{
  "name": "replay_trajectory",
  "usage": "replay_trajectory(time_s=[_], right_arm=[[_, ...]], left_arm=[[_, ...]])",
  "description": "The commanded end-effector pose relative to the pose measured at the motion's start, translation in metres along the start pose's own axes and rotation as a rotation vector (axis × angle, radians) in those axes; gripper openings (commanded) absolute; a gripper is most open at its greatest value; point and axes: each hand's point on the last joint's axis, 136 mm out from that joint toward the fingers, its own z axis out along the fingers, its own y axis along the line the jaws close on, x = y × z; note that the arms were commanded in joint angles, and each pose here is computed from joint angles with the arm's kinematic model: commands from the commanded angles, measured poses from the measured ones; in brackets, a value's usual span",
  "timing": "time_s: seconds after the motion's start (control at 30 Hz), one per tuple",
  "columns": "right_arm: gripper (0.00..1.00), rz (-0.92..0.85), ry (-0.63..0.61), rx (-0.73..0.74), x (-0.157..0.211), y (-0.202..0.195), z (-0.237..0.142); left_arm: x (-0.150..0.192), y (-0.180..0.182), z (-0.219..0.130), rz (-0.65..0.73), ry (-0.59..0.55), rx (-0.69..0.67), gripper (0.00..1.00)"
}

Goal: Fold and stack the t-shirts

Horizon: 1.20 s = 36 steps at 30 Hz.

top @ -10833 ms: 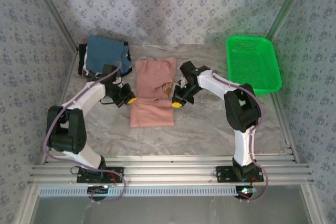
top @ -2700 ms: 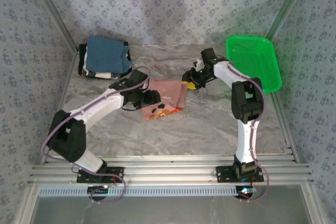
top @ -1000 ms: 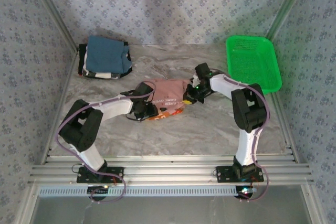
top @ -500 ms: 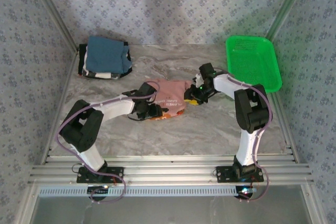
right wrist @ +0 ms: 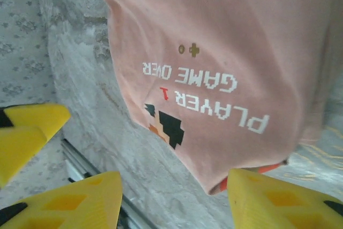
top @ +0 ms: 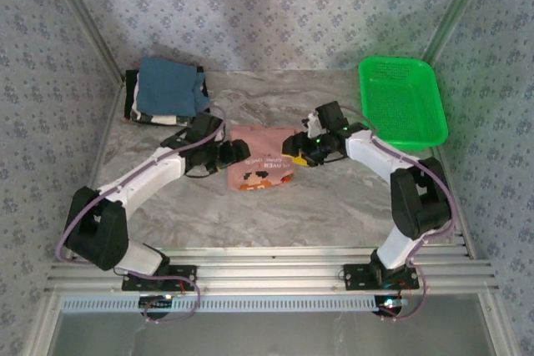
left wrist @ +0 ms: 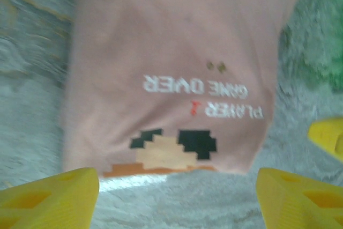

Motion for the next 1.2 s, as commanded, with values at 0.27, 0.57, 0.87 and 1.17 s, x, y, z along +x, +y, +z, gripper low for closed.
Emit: replay_trajectory(time_s=[0.27, 0.57, 0.87, 1.17], right_arm=[[0.57, 0.161, 0.064, 0.033, -0.003, -0.024, 0.062], [0.56, 0.176, 0.055, 0.112, -0.009, -0.065, 0.067], [0.56, 0.19, 0.091, 0.114, -0.002, -0.075, 0.073], [0.56, 0.164, 0.102, 0.075, -0.001, -0.065, 0.073]], left_arm=[[-0.043, 0.043, 0.036, -0.102, -0.013, -0.011, 0.8], [-0.052, 0.047, 0.078, -0.12, -0.018, 0.017, 0.82], [-0.053, 0.028, 0.113, -0.089, -0.02, 0.013, 0.83], [-0.047, -0.01, 0.142, -0.005, 0.008, 0.016, 0.82]])
